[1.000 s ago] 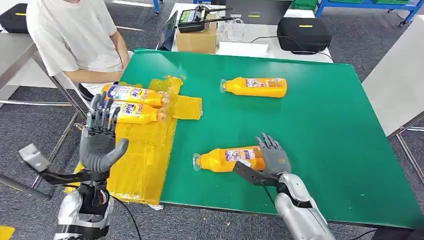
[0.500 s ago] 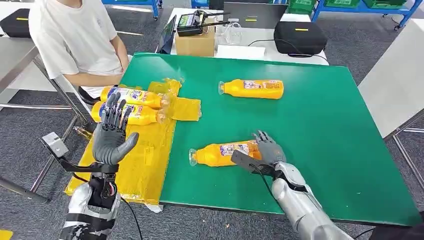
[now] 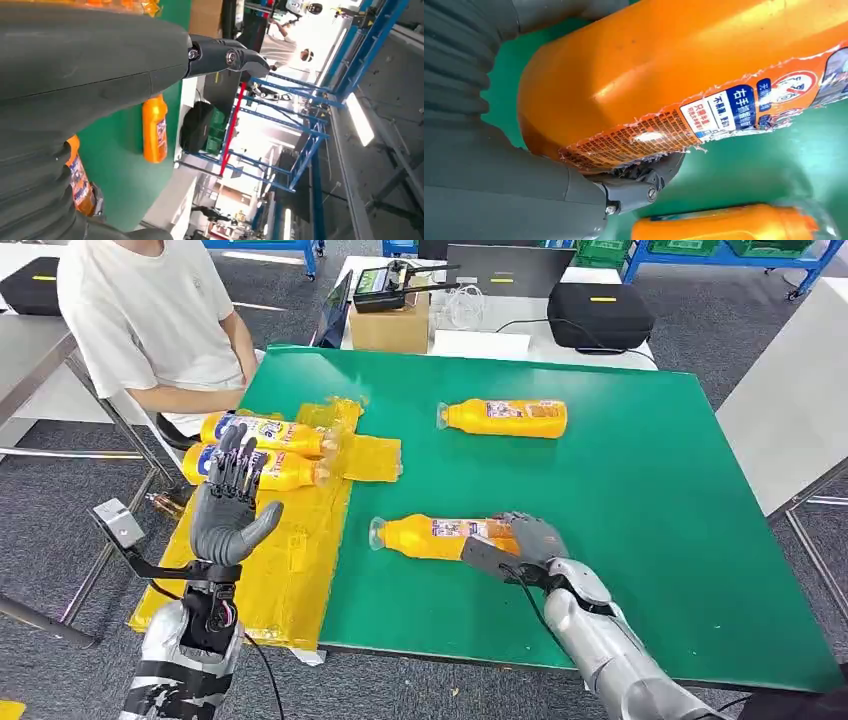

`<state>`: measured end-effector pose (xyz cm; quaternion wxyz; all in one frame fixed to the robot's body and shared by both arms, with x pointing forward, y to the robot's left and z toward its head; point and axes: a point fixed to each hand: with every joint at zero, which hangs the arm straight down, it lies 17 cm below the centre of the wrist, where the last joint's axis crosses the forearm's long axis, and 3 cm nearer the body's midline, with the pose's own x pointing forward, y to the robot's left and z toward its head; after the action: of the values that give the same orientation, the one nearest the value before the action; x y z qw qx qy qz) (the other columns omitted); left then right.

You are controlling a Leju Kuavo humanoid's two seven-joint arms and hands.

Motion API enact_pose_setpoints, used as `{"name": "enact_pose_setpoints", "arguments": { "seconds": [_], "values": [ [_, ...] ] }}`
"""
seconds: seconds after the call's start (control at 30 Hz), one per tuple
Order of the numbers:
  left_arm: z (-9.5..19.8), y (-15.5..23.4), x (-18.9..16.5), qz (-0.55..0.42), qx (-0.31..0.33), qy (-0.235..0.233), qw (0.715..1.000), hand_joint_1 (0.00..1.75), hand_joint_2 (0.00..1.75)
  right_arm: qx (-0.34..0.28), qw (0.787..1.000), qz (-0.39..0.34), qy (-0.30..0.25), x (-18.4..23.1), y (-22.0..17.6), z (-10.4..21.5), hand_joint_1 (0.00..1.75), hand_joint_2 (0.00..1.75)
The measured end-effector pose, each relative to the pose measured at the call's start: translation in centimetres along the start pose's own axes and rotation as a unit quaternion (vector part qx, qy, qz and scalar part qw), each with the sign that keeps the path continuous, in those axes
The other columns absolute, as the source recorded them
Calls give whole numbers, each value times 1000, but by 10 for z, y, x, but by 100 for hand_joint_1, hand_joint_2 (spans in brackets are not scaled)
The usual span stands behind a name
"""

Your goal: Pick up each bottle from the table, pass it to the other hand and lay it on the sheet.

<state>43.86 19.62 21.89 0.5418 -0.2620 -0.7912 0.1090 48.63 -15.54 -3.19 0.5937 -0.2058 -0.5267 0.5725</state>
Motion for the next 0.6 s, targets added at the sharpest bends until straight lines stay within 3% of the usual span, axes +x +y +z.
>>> {"name": "enact_pose_setpoints", "arguments": {
  "seconds": [0.1, 0.23, 0.4, 0.47, 0.6],
  "values": [
    [0, 1, -1, -7, 3, 0, 1000, 0, 175, 1, 1000, -21, -16, 6, 4, 2, 175, 175],
    [2, 9, -5, -62, 22, -4, 998, 0, 175, -4, 993, -102, -55, 20, 16, 10, 175, 175],
    [30, 18, -22, -224, 60, -9, 973, 0, 175, -44, 965, -237, -104, 44, 24, 34, 175, 175],
    [42, 17, -32, -243, 63, 2, 968, 0, 175, -70, 954, -268, -117, 50, 21, 43, 175, 175],
    [72, 8, -55, -265, 82, 14, 961, 0, 175, -166, 911, -350, -144, 62, -8, 72, 175, 175]
  ]
}}
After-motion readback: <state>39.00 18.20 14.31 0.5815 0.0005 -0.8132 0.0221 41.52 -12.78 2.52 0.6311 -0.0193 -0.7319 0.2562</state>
